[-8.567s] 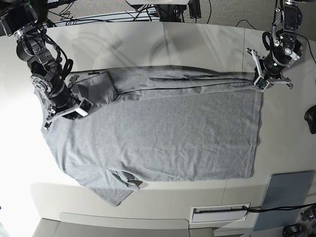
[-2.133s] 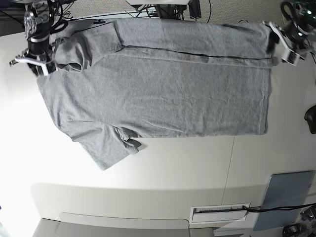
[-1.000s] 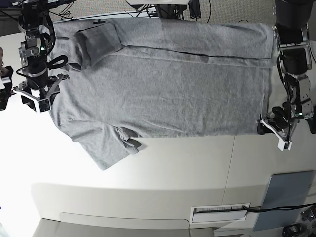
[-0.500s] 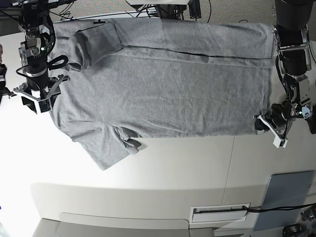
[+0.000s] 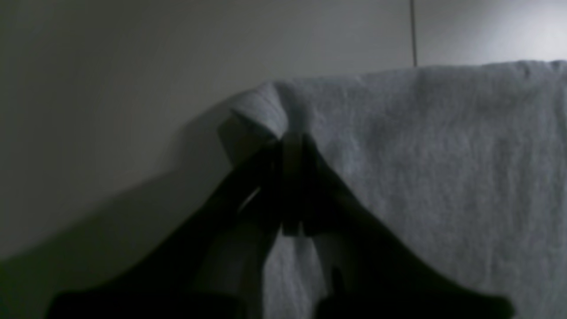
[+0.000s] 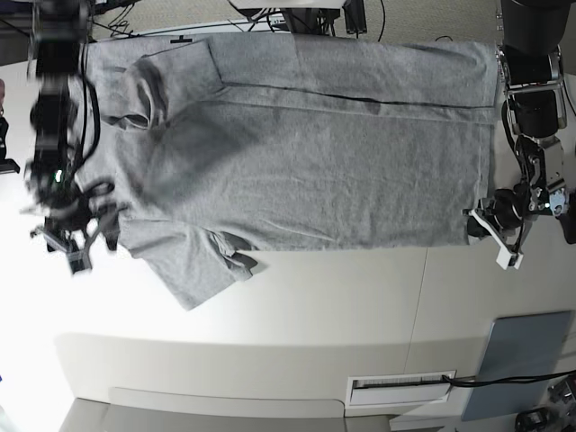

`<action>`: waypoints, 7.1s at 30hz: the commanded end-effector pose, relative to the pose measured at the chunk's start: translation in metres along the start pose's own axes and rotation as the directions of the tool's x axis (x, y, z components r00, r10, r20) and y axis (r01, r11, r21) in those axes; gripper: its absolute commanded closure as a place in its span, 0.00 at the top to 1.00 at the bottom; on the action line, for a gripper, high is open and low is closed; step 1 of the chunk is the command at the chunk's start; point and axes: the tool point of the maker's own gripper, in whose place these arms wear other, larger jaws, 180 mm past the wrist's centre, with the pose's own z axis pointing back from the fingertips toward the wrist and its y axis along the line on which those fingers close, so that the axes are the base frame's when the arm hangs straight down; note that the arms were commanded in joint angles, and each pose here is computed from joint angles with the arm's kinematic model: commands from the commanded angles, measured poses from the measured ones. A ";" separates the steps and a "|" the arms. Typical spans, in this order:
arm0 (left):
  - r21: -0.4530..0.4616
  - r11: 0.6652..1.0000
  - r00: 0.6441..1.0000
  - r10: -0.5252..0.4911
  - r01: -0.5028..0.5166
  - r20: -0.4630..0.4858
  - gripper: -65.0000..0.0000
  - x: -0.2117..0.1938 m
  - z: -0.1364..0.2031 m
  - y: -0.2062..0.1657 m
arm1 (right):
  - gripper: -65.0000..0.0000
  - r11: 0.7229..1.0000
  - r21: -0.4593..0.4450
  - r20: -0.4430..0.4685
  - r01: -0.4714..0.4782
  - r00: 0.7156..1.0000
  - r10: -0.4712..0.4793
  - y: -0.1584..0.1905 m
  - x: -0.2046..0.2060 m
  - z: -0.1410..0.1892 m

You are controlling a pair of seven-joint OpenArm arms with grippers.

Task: Fold the T-shirt properly
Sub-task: 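Pinch the opposite side edge with both grippers, then lift and fold that side edge over onto the first fold, then lower the folded edge and smooth the long strip with both grippers, then release the hem end and move the left gripper to the strip's middle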

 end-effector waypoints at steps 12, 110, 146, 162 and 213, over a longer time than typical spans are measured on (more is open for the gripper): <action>0.031 0.999 0.999 -0.035 0.034 0.020 0.00 0.017 0.008 0.011 | 0.60 0.971 0.203 -0.174 0.126 0.981 -0.091 0.040 0.042 -0.088; -0.045 0.999 0.999 -0.003 0.005 0.044 0.29 -0.120 0.157 0.007 | 0.00 0.929 0.127 -0.417 -0.348 0.831 0.368 0.080 -0.137 0.207; -0.096 0.993 0.993 0.077 -0.069 0.085 0.46 -0.120 0.151 -0.007 | 0.39 0.965 -0.013 -0.230 -0.261 0.940 0.251 0.069 -0.081 0.182; -0.051 0.986 0.987 0.160 -0.161 -0.006 0.46 -0.162 0.139 -0.004 | 0.39 0.965 -0.013 -0.229 -0.261 0.940 0.251 0.069 -0.081 0.182; -0.169 0.981 0.981 -0.059 0.091 0.184 0.00 -0.078 0.185 -0.174 | 0.39 0.966 -0.075 -0.192 -0.249 0.954 0.231 0.043 -0.082 0.136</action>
